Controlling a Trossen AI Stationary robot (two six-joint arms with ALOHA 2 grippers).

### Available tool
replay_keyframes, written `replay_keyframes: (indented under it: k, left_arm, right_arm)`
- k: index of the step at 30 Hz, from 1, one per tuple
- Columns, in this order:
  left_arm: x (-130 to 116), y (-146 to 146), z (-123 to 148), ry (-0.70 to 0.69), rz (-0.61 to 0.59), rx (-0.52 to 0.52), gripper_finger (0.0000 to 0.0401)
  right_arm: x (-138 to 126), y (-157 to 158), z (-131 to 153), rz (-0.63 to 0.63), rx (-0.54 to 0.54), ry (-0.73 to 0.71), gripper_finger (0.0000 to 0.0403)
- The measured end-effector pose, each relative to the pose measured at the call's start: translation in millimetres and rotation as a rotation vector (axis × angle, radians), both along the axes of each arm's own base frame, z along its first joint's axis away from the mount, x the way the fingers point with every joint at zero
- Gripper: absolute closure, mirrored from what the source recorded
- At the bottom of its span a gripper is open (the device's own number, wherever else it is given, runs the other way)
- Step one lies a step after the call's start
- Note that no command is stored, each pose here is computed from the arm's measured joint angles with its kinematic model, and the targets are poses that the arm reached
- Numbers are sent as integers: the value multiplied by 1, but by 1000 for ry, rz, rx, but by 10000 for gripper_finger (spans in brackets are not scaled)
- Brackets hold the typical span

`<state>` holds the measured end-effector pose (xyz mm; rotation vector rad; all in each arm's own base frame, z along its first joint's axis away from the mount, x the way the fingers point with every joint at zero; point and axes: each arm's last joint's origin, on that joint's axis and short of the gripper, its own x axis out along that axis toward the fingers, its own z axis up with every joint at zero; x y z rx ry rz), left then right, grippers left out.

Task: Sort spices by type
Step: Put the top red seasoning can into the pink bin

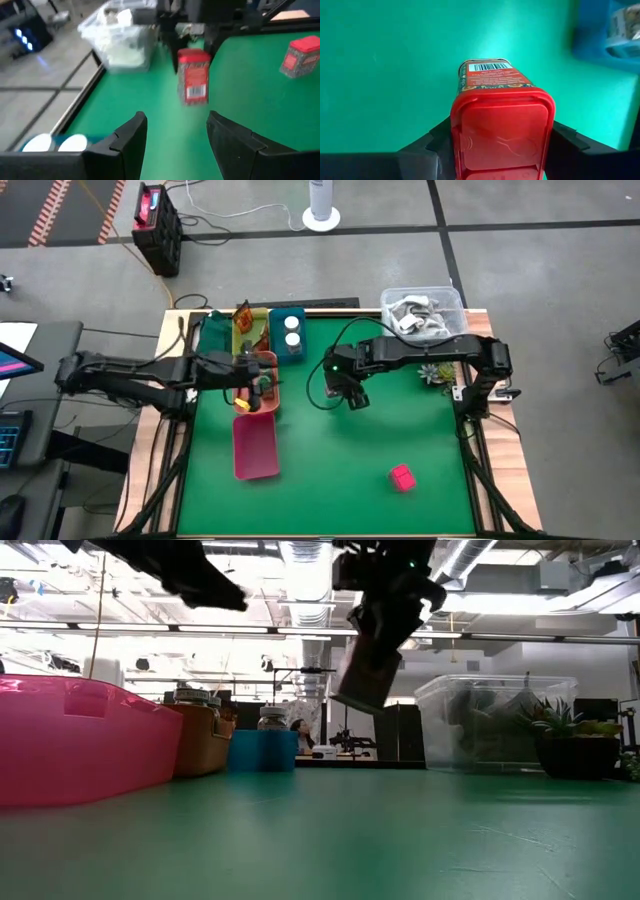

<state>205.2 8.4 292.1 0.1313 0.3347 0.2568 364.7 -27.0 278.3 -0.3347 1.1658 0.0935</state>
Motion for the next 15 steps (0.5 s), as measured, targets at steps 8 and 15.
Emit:
replay_keyframes:
  k: [8,15]
  left_arm:
    - [31,-10,-10,-49,-31,33,198]
    - [52,-11,-26,-26,-30,35,161]
  right_arm:
    - [7,3,6,-26,12,-81,166]
    - [13,4,10,-59,23,-164,165]
